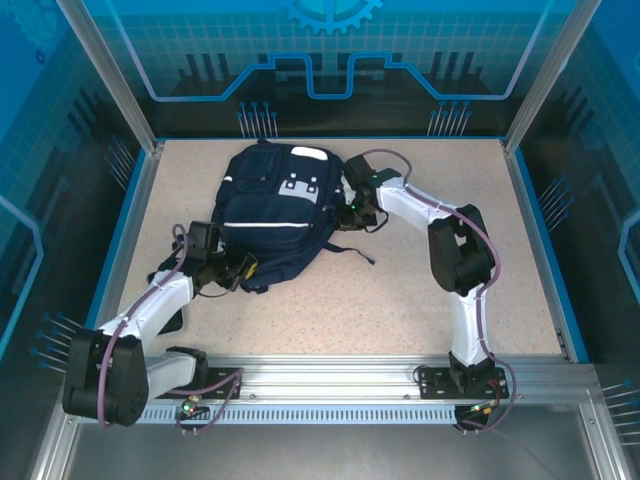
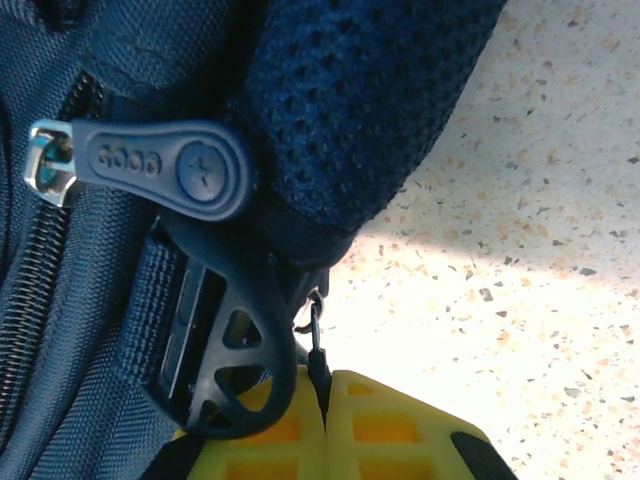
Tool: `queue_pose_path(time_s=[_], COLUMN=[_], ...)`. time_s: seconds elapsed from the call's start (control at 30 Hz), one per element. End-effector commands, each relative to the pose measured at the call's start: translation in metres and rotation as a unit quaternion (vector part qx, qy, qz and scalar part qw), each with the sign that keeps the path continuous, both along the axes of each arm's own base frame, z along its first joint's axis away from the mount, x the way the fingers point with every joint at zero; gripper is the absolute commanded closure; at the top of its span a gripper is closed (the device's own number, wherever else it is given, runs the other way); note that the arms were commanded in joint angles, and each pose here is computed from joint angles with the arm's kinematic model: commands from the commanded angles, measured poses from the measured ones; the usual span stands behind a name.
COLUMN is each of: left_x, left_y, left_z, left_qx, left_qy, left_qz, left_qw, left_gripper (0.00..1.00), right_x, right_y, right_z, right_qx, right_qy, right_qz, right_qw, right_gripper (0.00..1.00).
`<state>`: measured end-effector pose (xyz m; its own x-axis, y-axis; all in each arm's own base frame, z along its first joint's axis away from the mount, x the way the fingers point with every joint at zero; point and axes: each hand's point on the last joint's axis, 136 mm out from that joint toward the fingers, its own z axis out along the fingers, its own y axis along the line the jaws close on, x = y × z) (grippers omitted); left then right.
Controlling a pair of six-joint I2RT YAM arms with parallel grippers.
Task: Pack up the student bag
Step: Zip the student bag at the center of the table, then unzip the student bag at the top-center of the table.
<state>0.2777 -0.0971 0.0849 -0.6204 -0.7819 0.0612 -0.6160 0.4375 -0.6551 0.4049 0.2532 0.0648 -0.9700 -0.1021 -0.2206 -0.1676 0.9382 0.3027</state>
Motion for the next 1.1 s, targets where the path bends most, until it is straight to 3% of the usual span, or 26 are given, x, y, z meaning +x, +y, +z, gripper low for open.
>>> queue_pose_path(time_s=[0.0, 0.07, 0.3, 0.37, 0.47, 0.57, 0.67, 0.93, 1.07], left_x=[-0.018, -0.020, -0.009, -0.003, 0.008, 0.021, 0.038, 0.108, 0.141], left_y=[-0.007, -0.008, -0.021, -0.026, -0.034, -0.050, -0.069, -0.105, -0.113], left_z=[0.009, 0.016, 0.058, 0.068, 0.078, 0.084, 0.081, 0.066, 0.055], left_qx=[-0.002, 0.005, 0.032, 0.047, 0.074, 0.094, 0.119, 0.156, 0.167], left_qy=[0.004, -0.001, -0.074, -0.093, -0.110, -0.125, -0.126, -0.118, -0.118], left_qz=[-0.056, -0.071, -0.148, -0.169, -0.193, -0.228, -0.257, -0.264, -0.251], left_qw=[0.998, 0.997, 0.986, 0.980, 0.972, 0.961, 0.951, 0.944, 0.946], left_gripper=[0.73, 0.54, 0.33, 0.30, 0.28, 0.28, 0.29, 0.47, 0.54], right_x=[0.011, -0.001, -0.017, -0.012, -0.001, 0.007, 0.016, 0.046, 0.059], right_y=[-0.035, -0.047, -0.080, -0.082, -0.084, -0.082, -0.068, -0.028, -0.023], right_z=[0.007, 0.006, 0.004, 0.018, 0.046, 0.067, 0.074, 0.061, 0.047], right_qx=[-0.025, -0.029, -0.006, -0.008, -0.011, -0.004, 0.028, 0.093, 0.084], right_qy=[-0.014, -0.008, 0.011, -0.009, -0.047, -0.075, -0.082, -0.055, -0.058], right_qz=[-0.038, -0.032, -0.031, -0.029, -0.038, -0.038, -0.027, 0.047, 0.078], right_qw=[0.999, 0.999, 0.999, 0.999, 0.998, 0.996, 0.996, 0.993, 0.992], right_gripper=[1.00, 1.00, 0.98, 0.87, 0.56, 0.44, 0.39, 0.42, 0.41])
